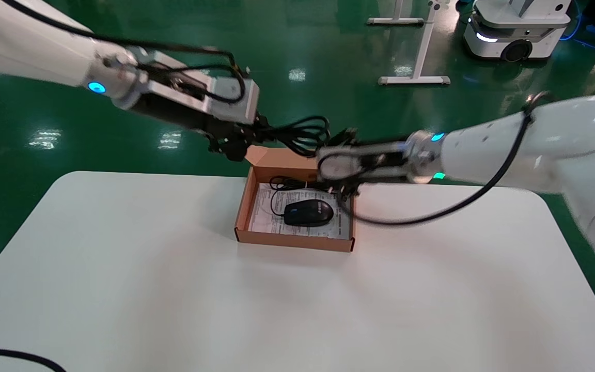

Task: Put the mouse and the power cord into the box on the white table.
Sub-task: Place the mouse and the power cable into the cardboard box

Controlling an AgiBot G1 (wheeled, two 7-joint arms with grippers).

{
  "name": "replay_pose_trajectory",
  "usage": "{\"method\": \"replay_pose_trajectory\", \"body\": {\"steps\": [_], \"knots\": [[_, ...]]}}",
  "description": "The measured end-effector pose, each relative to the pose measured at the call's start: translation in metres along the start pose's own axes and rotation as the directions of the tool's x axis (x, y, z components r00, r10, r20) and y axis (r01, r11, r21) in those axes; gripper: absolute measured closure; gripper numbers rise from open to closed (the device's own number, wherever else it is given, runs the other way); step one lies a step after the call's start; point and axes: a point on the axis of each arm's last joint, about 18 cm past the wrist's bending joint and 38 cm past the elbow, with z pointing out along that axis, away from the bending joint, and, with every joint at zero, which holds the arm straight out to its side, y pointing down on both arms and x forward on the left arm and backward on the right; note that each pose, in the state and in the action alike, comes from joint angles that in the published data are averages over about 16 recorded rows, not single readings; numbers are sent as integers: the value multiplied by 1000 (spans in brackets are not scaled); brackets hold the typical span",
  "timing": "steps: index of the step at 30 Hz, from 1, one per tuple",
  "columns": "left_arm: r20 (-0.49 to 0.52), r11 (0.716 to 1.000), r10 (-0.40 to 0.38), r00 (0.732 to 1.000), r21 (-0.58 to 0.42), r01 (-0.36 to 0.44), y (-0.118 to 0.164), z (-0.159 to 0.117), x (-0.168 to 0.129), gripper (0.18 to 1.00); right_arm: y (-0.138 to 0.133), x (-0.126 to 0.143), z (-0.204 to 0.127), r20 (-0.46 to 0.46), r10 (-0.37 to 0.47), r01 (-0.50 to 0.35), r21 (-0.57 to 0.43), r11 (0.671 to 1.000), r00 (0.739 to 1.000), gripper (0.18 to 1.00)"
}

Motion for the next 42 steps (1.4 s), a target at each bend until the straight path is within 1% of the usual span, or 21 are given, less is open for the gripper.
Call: {"method": "replay_pose_trajectory", "body": {"steps": [4,8,12,16,21,27,32,37,42], "knots": [[4,1000,25,1000,4,-25,-3,33,14,947,23,20,-36,-44,37,-39,-37,999,998,775],[21,999,47,999,-4,-47,-3,61,27,947,47,30,-73,-76,73,-79,-68,995,994,689],[35,997,69,997,-21,-68,-3,83,40,947,66,28,-103,-81,98,-105,-90,990,992,595],[31,995,89,996,-41,-87,-2,98,51,947,78,19,-121,-58,111,-116,-97,988,992,498],[14,992,111,994,-66,-110,1,107,61,947,86,7,-136,-28,126,-129,-94,987,992,382],[-6,987,131,991,-87,-132,4,112,68,947,90,-2,-147,-6,137,-137,-83,987,991,284],[-15,986,138,990,-90,-139,5,112,71,944,91,-5,-151,-5,147,-147,-73,986,989,231],[-13,993,101,995,-61,-102,4,112,78,929,89,-8,-151,-15,173,-174,-44,984,985,199],[-8,1000,17,1000,1,-17,4,109,89,888,84,-11,-149,-29,215,-215,7,977,976,184]]}}
